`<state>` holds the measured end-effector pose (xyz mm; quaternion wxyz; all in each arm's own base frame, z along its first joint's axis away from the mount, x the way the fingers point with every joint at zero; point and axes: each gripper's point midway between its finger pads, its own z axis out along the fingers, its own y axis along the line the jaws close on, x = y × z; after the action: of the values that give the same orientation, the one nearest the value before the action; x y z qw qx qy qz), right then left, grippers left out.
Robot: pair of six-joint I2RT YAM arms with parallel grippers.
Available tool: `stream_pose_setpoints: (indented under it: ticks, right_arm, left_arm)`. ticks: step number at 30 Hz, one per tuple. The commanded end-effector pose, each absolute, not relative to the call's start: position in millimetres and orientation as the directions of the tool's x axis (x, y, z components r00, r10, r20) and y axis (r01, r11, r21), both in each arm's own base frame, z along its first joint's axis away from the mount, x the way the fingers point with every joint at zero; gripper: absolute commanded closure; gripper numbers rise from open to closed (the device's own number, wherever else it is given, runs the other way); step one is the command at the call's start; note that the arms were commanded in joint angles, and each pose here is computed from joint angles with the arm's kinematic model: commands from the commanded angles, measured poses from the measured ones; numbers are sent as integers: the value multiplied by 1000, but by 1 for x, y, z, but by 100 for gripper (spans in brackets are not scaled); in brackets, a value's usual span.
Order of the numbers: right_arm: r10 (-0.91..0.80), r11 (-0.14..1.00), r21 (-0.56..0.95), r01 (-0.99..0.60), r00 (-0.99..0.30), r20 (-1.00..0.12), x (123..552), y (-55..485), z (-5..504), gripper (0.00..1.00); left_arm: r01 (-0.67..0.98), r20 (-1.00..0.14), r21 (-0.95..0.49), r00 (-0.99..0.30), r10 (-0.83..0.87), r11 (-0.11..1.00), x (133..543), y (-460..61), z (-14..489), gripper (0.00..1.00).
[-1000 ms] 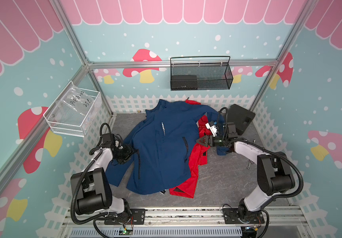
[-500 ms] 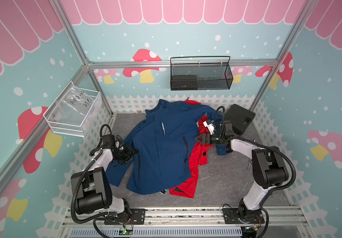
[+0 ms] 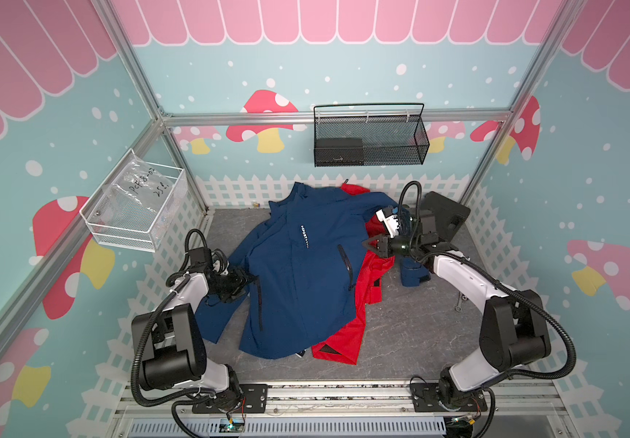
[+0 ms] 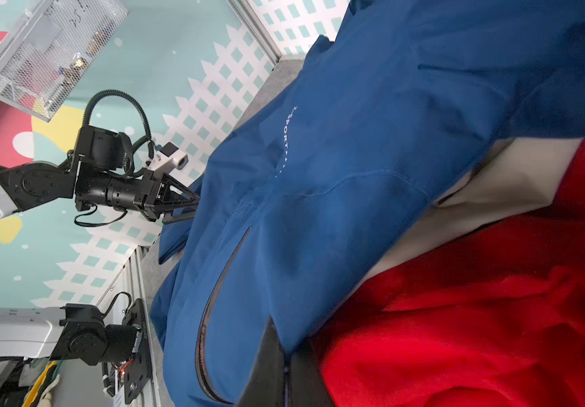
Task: Unzip the jacket
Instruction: Flatten out the jacket.
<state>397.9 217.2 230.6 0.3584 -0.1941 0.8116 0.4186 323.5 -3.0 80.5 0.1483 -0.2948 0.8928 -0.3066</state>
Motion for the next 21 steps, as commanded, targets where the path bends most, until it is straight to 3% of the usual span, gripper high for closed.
stream_pose_setpoints:
  ticks: [1,3,4,5,7,10,16,21]
  right_arm:
    - [-33,650,501,-571,-680,-732,405,208,228,100]
    - [-33,673,482,-561,-674,-738,408,205,228,67]
    - [-36,683,470,-559,-669,-743,407,203,229,41]
    - [-38,699,459,-548,-671,-741,406,200,227,27]
    - [-37,733,439,-519,-675,-736,394,188,222,17]
    - [-25,747,477,-464,-735,-677,365,171,197,19]
    - [-75,662,630,-405,-873,-482,290,179,130,44]
    - [-162,619,677,-398,-908,-386,249,202,107,46]
  left_arm:
    - [-422,-95,-643,-784,-613,639,324,-5,82,35]
    - [-422,-95,-641,-785,-613,640,323,-5,81,35]
    - [-421,-95,-641,-786,-611,642,323,-6,81,35]
    - [-420,-96,-641,-786,-611,642,323,-6,81,35]
    - [-418,-96,-642,-788,-608,643,323,-7,82,35]
    - [-415,-91,-650,-790,-606,637,325,-8,82,35]
    - [-389,-79,-705,-789,-610,594,336,-16,88,35]
    - [-367,-88,-726,-789,-608,582,351,-17,98,35]
